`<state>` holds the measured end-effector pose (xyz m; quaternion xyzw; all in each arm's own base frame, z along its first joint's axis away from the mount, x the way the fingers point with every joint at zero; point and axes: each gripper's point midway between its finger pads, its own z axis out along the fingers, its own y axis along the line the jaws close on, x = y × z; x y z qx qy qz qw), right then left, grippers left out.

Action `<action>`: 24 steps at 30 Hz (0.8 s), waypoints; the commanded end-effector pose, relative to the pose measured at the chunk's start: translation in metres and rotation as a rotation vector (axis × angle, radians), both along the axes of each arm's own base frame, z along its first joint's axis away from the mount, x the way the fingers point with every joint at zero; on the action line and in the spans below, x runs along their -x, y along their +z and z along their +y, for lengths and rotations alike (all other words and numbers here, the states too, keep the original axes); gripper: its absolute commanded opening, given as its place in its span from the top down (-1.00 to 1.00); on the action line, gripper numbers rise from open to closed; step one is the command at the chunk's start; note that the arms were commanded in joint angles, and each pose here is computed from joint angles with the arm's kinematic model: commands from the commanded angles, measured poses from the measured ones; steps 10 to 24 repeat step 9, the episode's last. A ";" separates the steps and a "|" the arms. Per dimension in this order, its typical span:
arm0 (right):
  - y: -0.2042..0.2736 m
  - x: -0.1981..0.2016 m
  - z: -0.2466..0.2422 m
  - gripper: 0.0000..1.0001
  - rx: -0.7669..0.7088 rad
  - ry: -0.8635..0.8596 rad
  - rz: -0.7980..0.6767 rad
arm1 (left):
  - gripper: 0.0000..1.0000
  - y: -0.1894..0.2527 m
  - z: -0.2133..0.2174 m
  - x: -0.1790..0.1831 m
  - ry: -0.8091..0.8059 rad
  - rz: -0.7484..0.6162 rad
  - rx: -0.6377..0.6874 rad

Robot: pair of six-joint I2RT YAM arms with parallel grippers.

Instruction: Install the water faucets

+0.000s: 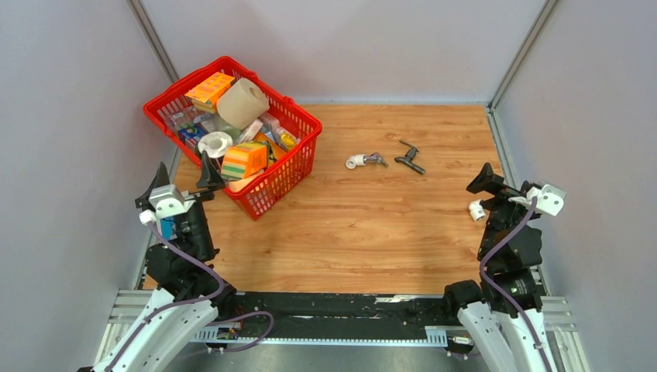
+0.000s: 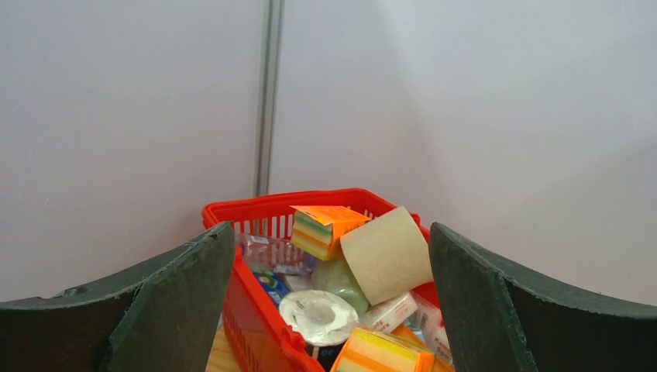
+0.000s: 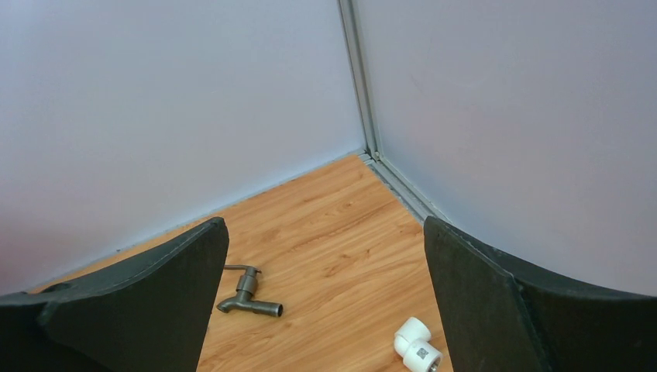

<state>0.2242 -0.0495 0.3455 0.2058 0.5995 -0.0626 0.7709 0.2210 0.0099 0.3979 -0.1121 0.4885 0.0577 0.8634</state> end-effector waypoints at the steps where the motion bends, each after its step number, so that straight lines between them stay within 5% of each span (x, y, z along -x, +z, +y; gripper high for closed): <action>1: -0.001 0.013 -0.012 -1.00 0.021 -0.055 -0.055 | -1.00 0.012 0.014 0.017 0.057 -0.101 -0.014; 24: -0.003 0.029 -0.013 -1.00 0.005 -0.044 -0.141 | -1.00 0.016 0.004 0.011 0.004 -0.072 -0.017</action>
